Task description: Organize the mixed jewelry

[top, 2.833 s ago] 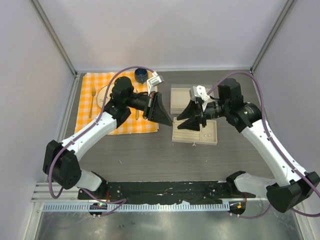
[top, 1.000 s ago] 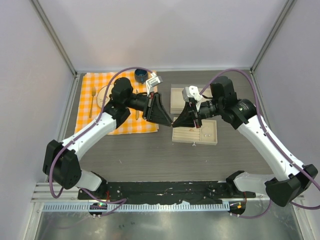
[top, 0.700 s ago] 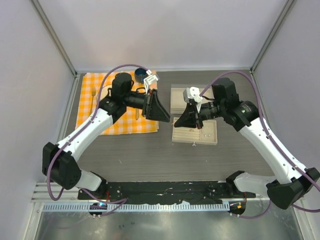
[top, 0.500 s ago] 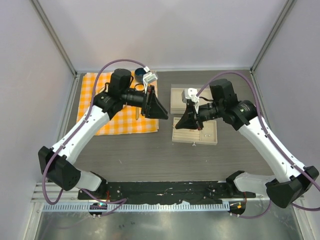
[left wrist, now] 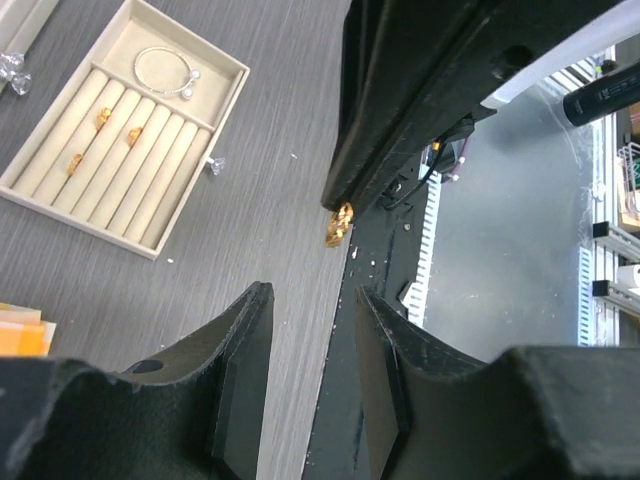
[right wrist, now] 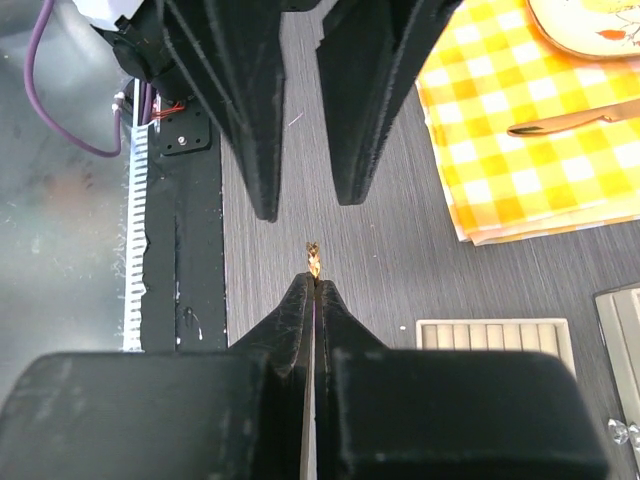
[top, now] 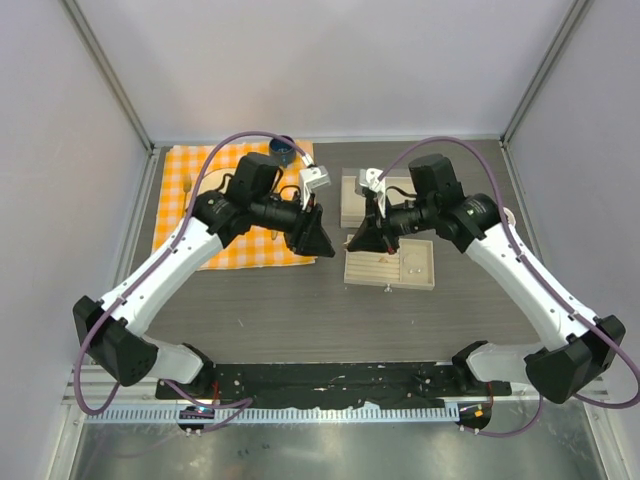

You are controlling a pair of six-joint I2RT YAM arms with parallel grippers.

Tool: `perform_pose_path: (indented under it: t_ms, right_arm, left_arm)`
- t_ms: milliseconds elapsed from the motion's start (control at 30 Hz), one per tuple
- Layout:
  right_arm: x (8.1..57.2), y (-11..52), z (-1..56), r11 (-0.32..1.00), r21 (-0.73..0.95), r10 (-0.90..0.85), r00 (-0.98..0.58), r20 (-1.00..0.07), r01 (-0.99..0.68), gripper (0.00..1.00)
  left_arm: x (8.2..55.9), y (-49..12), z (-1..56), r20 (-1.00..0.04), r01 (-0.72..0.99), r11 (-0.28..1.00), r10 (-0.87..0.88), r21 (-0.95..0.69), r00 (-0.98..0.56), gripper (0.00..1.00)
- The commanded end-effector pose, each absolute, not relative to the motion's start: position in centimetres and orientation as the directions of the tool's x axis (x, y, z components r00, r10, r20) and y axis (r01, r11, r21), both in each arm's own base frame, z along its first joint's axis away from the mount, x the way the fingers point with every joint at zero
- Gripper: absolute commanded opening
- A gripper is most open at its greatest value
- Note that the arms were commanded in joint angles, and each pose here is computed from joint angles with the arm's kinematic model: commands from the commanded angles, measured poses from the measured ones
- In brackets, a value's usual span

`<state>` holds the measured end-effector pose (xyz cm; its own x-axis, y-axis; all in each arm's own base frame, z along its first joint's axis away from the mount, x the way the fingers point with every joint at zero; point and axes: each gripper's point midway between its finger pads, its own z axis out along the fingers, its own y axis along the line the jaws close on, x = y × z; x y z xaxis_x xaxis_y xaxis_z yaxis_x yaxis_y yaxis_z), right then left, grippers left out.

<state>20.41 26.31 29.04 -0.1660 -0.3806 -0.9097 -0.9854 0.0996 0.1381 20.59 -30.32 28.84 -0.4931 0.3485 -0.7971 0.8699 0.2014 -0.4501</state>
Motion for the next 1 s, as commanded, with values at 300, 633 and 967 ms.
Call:
perform_pose_path:
  t_ms: [300, 633, 967]
  right_arm:
    - [21.0, 27.6, 29.9, 0.084, 0.146, -0.351, -0.166, -0.922, -0.986, 0.01]
    - [20.4, 27.7, 29.1, 0.057, 0.182, -0.353, -0.190, -0.916, -0.982, 0.01]
    - [20.1, 28.0, 28.7, 0.037, 0.204, -0.353, -0.204, -0.913, -0.978, 0.01]
  left_arm:
    - [20.3, -30.5, 30.8, -0.867, 0.939, 0.188, 0.363, -0.289, -0.340, 0.41]
    - [20.3, -30.9, 31.2, -0.888, 0.957, 0.190, 0.367, -0.221, -0.278, 0.41]
    - [20.3, -31.4, 32.0, -0.899, 0.962, 0.170, 0.350, -0.215, -0.263, 0.41]
